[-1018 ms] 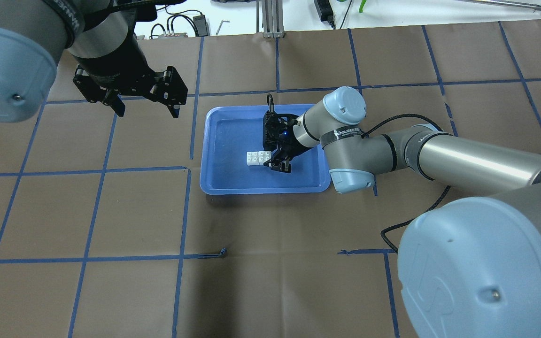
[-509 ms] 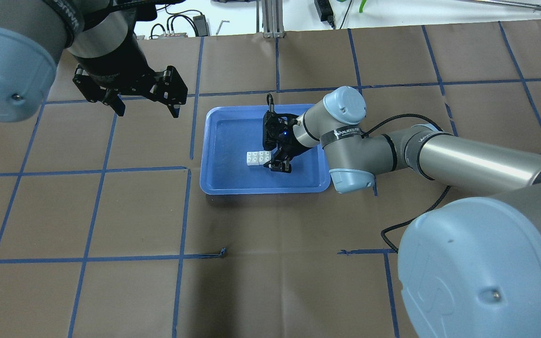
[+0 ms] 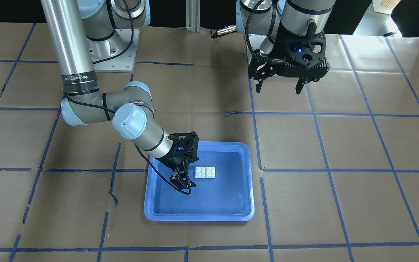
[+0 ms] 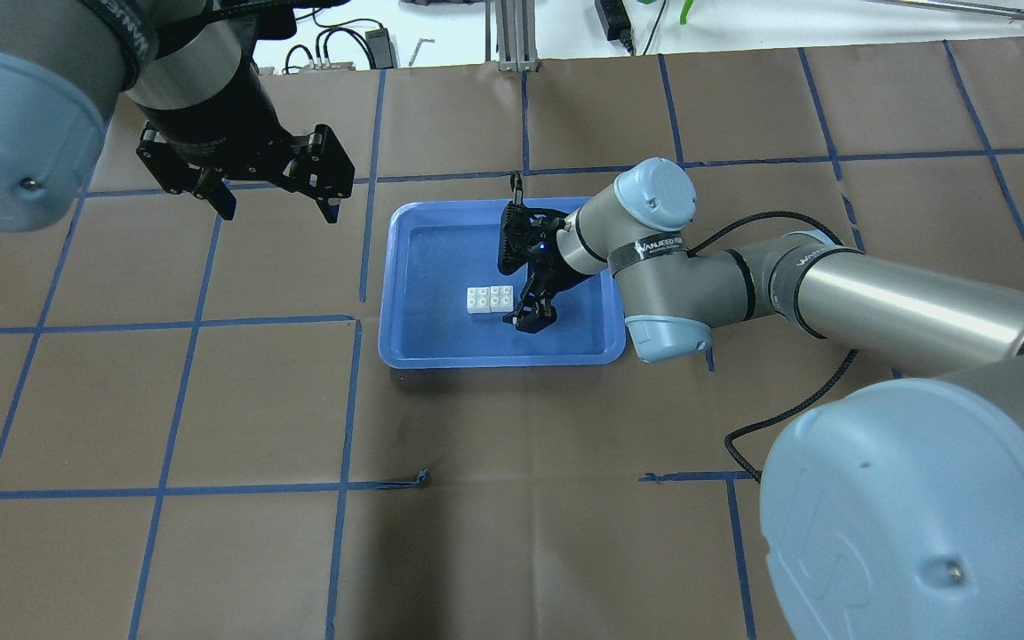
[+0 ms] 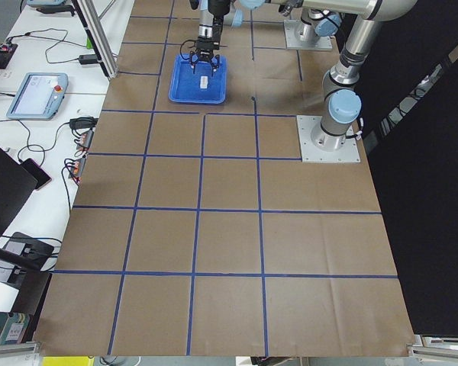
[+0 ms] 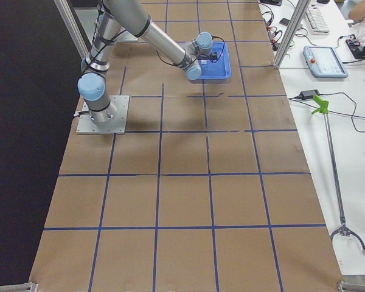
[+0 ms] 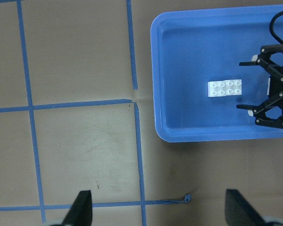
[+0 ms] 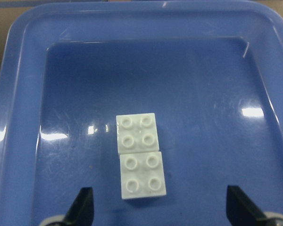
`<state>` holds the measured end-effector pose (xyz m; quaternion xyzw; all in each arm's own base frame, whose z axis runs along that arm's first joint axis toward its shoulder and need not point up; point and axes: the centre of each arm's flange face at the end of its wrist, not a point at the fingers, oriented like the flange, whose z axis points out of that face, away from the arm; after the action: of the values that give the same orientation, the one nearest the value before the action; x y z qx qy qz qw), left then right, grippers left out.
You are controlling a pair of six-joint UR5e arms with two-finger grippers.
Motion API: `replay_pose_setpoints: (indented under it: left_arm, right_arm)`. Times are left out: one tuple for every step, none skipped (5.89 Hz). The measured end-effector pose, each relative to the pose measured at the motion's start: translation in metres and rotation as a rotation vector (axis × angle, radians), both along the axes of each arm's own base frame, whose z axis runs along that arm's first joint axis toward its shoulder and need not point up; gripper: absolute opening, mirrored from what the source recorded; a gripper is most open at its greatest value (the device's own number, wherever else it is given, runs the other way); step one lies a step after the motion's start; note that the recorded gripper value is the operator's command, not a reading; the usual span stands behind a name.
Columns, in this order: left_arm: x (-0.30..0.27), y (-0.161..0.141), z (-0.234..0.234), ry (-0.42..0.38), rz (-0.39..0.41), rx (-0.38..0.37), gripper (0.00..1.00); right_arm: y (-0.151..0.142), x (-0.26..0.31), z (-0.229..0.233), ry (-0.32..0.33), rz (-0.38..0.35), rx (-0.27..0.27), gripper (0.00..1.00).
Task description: Assemble white blocks and place on blue tray
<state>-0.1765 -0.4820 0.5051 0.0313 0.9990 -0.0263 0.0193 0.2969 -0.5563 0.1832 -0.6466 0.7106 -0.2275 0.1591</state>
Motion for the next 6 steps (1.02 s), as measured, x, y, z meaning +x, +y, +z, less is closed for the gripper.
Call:
replay_pose_setpoints:
  left_arm:
    - [0.0,0.001,0.001,0.0,0.0,0.0,1.0]
    - [0.0,0.001,0.001,0.0,0.0,0.001,1.0]
    - [0.0,0.001,0.001,0.0,0.0,0.001,1.0]
    - [0.0,0.001,0.002,0.0,0.0,0.0,1.0]
    - [0.0,0.001,0.001,0.0,-0.002,0.002,1.0]
    - [-0.001,0.001,0.001,0.0,-0.003,0.002,1.0]
  right_arm:
    - [-0.007,-0.016,0.027,0.034,-0.036,0.038,1.0]
    - [-0.015,-0.038,0.06,0.093,-0.087,0.097,1.0]
    - [-0.022,-0.057,0.095,0.15,-0.174,0.162,1.0]
    - [-0.026,-0.074,0.132,0.213,-0.324,0.223,1.0]
    - [-0.023,-0.089,0.172,0.281,-0.51,0.272,1.0]
    - [-0.01,-0.105,0.209,0.348,-0.716,0.299,1.0]
